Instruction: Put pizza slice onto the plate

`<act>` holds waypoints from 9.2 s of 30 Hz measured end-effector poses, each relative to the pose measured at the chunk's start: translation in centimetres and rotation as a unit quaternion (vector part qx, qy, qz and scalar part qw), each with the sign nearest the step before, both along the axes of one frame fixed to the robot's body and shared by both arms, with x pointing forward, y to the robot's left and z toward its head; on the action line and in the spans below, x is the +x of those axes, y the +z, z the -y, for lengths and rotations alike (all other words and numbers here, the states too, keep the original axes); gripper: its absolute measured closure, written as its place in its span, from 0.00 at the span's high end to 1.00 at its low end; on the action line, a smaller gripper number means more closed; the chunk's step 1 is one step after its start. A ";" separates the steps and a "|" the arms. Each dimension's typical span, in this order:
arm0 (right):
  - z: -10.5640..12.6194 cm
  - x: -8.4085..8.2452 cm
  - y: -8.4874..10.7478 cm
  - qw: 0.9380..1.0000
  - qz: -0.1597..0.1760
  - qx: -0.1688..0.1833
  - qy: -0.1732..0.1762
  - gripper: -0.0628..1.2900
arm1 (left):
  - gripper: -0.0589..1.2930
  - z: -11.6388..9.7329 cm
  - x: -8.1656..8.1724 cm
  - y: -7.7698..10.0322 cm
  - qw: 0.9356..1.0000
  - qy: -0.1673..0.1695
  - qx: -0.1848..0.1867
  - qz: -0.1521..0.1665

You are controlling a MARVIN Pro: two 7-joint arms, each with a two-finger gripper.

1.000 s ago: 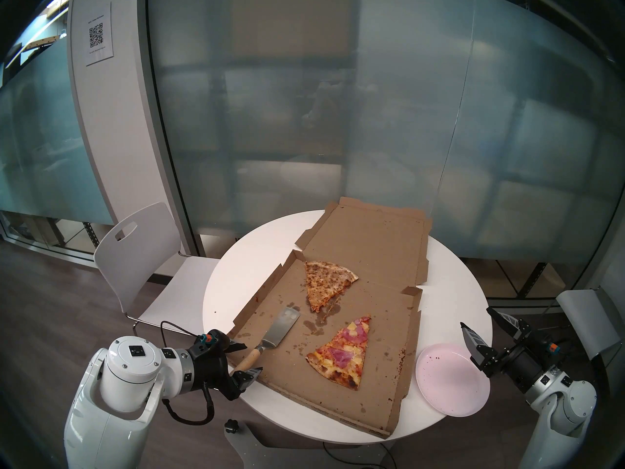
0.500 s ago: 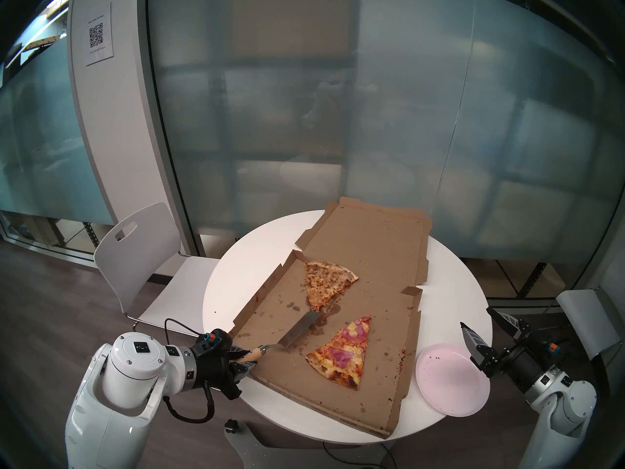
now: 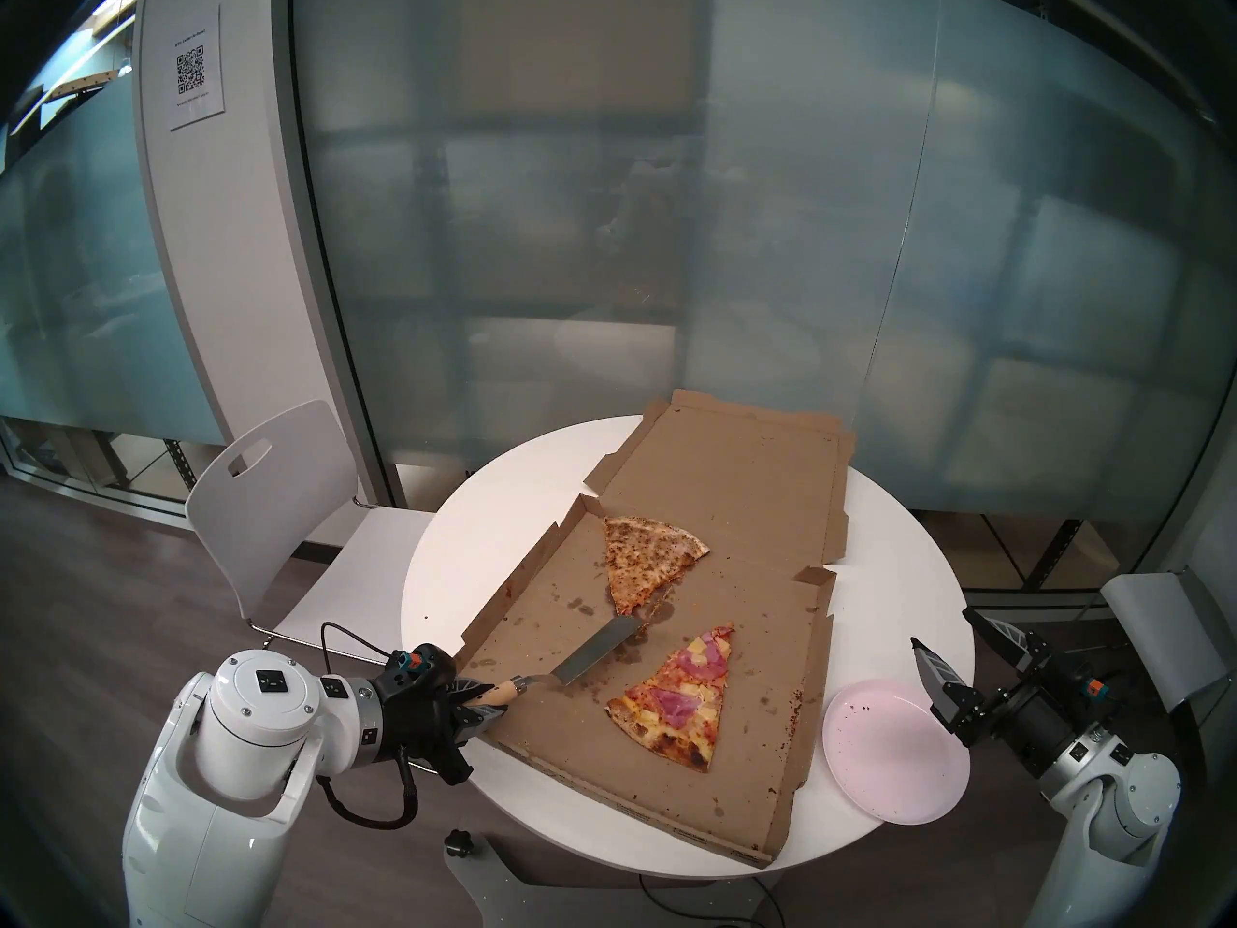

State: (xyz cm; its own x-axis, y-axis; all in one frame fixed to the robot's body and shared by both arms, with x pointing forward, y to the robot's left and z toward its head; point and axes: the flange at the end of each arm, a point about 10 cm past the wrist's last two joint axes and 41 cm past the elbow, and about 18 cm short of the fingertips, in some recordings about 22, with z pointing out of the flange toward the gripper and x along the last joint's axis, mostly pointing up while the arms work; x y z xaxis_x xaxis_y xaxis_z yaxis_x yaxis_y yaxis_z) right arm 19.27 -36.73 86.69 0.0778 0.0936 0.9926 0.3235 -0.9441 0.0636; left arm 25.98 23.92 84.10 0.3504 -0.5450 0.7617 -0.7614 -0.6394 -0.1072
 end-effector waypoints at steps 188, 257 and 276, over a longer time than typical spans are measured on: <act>0.0 0.0 0.0 1.000 0.000 0.000 0.000 0.95 | 0.22 -0.5 7.5 -1.2 0.922 -0.311 0.200 0.114; 0.0 0.0 0.0 1.000 0.000 0.000 0.000 0.95 | 0.21 -0.1 8.8 -0.3 0.875 -0.383 0.266 0.130; 0.0 0.0 0.0 1.000 0.000 0.000 0.000 0.95 | 0.21 0.0 8.0 -0.5 0.855 -0.402 0.290 0.152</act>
State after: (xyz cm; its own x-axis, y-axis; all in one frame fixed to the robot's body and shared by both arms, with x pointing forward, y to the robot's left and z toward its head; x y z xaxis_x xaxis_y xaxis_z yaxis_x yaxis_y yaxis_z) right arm 19.27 -36.72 86.67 0.0786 0.0929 0.9926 0.3236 -0.9441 0.0627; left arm 33.99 23.88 83.56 -0.4806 -0.8341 0.2709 -0.8105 0.3046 -0.5002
